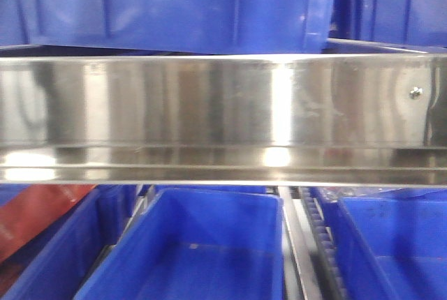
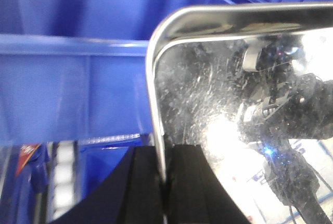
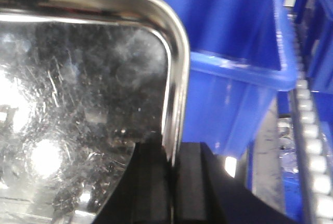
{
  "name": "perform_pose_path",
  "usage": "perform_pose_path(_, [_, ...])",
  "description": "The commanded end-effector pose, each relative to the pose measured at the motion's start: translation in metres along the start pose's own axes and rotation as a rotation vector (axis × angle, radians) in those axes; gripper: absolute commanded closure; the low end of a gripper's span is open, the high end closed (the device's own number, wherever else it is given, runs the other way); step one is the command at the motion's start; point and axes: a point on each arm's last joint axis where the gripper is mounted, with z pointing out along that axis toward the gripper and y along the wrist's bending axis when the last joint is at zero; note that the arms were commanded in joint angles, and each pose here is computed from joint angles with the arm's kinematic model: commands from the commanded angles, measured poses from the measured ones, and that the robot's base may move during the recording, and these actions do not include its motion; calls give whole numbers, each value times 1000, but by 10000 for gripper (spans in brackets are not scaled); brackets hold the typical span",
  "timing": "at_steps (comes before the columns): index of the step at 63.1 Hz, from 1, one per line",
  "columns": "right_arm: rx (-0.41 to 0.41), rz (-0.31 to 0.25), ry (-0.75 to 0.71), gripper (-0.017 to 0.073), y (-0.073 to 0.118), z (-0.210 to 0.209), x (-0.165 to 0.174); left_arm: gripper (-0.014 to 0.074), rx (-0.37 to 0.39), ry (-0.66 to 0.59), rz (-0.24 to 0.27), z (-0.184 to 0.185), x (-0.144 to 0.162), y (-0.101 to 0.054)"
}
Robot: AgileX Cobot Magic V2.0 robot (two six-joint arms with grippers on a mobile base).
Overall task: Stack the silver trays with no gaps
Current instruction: 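Hold the tray in both grippers while the base backs away and turns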
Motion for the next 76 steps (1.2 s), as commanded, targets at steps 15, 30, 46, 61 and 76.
perform_pose_path(15, [-43,-21,-70,638,3,-4,-7,610,48,-59,-3,-6,-6,-7])
perform_pose_path(30, [-43,-21,-70,638,3,-4,-7,610,48,-59,-3,-6,-6,-7])
perform_pose_path(46, [-43,-21,-70,638,3,-4,-7,610,48,-59,-3,-6,-6,-7])
perform_pose_path(61, [-43,-21,-70,638,3,-4,-7,610,48,-59,-3,-6,-6,-7])
perform_pose_path(76, [-43,-21,-70,638,3,-4,-7,610,48,-59,-3,-6,-6,-7])
